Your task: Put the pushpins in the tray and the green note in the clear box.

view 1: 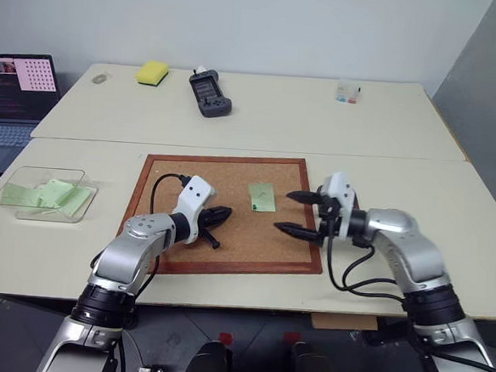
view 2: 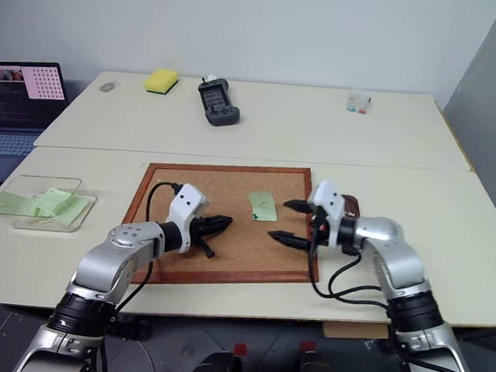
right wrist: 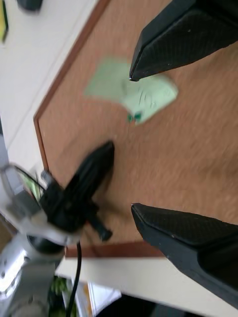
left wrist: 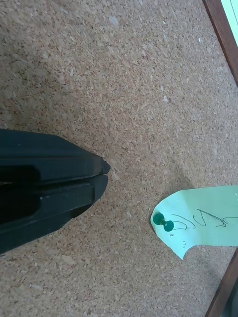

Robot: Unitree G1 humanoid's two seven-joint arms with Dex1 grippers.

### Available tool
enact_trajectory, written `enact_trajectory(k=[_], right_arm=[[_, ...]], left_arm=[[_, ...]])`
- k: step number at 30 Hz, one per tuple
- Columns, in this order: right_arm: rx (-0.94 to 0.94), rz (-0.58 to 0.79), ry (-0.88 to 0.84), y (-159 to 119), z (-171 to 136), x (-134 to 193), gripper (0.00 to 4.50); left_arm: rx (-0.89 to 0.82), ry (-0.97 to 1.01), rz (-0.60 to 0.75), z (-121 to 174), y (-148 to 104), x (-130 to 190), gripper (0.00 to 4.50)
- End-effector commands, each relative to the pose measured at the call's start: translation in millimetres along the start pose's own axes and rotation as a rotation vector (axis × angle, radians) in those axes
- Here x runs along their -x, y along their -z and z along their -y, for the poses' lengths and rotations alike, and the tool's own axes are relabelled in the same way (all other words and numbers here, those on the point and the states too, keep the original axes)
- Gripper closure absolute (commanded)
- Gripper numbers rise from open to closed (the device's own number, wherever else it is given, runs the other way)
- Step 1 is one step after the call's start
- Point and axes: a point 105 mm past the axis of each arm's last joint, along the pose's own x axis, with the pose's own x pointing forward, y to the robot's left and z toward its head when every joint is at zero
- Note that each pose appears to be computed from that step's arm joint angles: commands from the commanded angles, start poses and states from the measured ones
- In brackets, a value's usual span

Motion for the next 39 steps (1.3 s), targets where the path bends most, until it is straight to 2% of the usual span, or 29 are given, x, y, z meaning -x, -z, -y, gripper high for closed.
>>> enact_trajectory(k=[1, 7, 9, 10, 14, 27, 29, 33, 39], right_arm=[[0.042, 0.021, -0.039, -12.7, 0.5, -20.0, 0.31], [0.006, 0.007, 0.013, -0.7, 17.9, -46.1, 0.31], [0.001, -0.012, 0.032, 7.1, 24.1, -51.4, 0.67], [0.003, -0.021, 0.040, 10.7, 26.7, -53.6, 0.72], [-0.025, -0.020, 0.077, 17.3, 35.9, -60.9, 1.41], [-0.136, 0.029, 0.155, 17.3, 47.9, -70.7, 4.17], [-0.117, 0.011, 0.165, 20.1, 49.2, -70.0, 4.47], [-0.050, 0.011, 0.165, 16.0, 49.9, -67.3, 4.47], [0.032, 0.087, 0.121, -15.0, 44.5, -60.1, 4.47]], left_arm=[[0.035, 0.025, -0.087, 8.9, 25.8, -1.9, 4.50], [0.040, 0.021, -0.088, 10.4, 27.1, -1.0, 4.50], [0.041, 0.016, -0.087, 9.9, 26.8, -0.6, 4.50], [0.042, 0.013, -0.087, 9.3, 26.8, -0.1, 4.50], [0.043, 0.007, -0.088, 8.4, 27.3, 2.1, 4.50], [0.046, 0.005, -0.089, 10.2, 26.7, 2.9, 4.50], [0.047, 0.009, -0.087, 11.9, 26.2, 1.7, 4.50], [0.048, 0.012, -0.087, 12.8, 26.1, 1.0, 4.50], [0.049, 0.011, -0.088, 12.0, 27.3, 1.5, 4.50]])
